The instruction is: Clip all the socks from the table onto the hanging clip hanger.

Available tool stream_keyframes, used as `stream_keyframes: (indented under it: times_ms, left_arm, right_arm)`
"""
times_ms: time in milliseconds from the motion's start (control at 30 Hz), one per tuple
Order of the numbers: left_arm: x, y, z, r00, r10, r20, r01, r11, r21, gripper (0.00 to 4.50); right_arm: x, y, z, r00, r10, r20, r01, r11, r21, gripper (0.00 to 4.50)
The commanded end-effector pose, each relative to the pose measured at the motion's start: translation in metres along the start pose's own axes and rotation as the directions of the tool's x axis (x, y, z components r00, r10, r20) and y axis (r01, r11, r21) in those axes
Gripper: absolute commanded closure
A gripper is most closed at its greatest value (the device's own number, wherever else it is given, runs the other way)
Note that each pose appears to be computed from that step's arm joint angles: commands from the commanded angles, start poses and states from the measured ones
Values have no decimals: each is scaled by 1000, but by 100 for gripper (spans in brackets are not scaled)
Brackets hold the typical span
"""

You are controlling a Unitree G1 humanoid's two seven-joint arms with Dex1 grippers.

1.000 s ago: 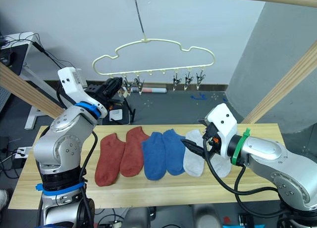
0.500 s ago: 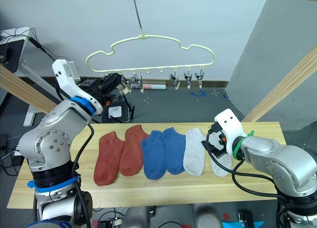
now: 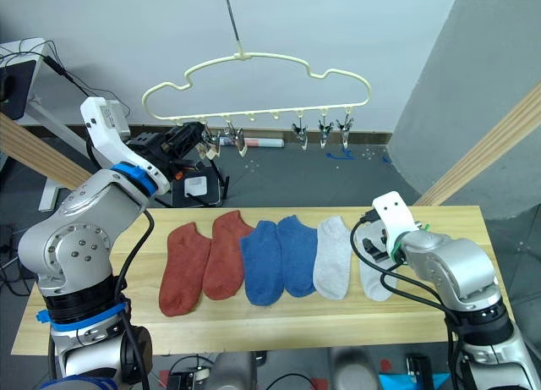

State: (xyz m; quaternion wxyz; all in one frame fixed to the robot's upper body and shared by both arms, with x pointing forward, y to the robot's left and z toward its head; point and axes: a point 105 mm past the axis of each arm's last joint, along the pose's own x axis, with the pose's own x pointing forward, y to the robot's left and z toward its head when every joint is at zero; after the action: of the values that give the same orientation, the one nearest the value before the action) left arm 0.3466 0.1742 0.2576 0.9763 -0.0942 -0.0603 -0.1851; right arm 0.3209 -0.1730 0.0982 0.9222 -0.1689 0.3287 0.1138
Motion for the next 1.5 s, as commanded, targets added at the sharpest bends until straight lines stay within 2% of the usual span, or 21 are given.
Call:
stream_keyframes:
  times_ms: [33, 367, 633, 900, 1500]
  left_arm:
    - [-6, -4, 11, 999, -12, 39, 11, 999, 32, 427]
    - [-7, -6, 12, 999, -15, 33, 14, 999, 44, 427]
    - [-7, -7, 12, 999, -12, 35, 10, 999, 45, 427]
    - [-7, -9, 12, 999, -12, 33, 10, 999, 42, 427]
    - [-7, -11, 11, 1000, -12, 27, 10, 999, 41, 427]
  right_arm:
    - [6, -3, 2, 1000, -27, 6, 27, 1000, -9, 0]
    - [29, -6, 9, 999, -36, 14, 37, 999, -17, 0]
    - [41, -4, -3, 999, -21, -31, 22, 999, 36, 0]
    - [42, -6, -16, 997, -15, -81, 21, 997, 78, 0]
    - [40, -11, -19, 995, -38, -97, 43, 997, 56, 0]
